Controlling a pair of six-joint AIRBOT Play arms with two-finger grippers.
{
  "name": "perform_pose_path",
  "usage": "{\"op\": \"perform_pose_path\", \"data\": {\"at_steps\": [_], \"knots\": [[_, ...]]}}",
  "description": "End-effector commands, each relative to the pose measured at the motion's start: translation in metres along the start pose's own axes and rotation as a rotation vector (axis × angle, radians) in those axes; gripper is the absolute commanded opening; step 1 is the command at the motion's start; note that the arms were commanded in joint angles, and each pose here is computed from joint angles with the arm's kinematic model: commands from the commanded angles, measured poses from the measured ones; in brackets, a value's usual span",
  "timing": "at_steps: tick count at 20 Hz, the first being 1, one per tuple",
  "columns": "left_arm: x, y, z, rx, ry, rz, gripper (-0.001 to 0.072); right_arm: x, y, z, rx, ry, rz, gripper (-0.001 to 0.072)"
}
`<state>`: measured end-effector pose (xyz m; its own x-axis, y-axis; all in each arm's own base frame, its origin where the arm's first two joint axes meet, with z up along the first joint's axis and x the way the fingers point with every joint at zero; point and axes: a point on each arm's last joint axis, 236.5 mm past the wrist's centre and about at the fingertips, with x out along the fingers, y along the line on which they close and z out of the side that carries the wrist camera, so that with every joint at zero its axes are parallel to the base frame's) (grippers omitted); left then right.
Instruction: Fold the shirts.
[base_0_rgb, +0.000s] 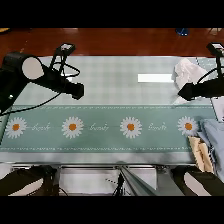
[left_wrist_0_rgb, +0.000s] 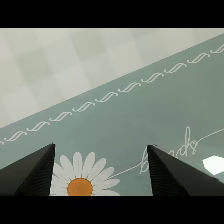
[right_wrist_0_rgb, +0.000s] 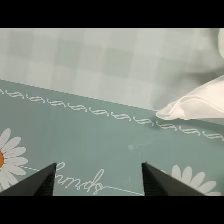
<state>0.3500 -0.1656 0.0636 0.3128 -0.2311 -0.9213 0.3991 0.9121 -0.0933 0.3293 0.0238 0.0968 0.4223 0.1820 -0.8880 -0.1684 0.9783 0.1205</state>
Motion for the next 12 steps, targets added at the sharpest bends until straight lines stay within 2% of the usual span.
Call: {"op": "perform_pose_path", "data": {"at_steps": [1, 8, 9, 11, 12], "knots": [[0.000, 0.000, 0.000, 0.001, -0.001, 0.000, 0.0709, 0.000, 0.000, 0.000, 0.000, 0.000, 0.001, 0.0593], [0.003, 0.001, 0.008, 0.000, -0.029, 0.001, 0.0708, -0.007, -0.002, 0.060, 0.022, -0.254, -0.007, 0.0582], [0.005, 0.001, 0.008, 0.000, -0.026, 0.001, 0.0708, -0.013, -0.013, 0.079, 0.017, -0.339, -0.050, 0.0580], [0.009, 0.002, 0.012, 0.027, -0.035, 0.004, 0.0708, -0.032, -0.053, 0.118, 0.055, -0.523, -0.199, 0.0510], [0.010, 0.004, 0.017, 0.055, -0.056, 0.007, 0.0708, -0.040, -0.079, 0.131, 0.099, -0.594, -0.274, 0.0507]]}}
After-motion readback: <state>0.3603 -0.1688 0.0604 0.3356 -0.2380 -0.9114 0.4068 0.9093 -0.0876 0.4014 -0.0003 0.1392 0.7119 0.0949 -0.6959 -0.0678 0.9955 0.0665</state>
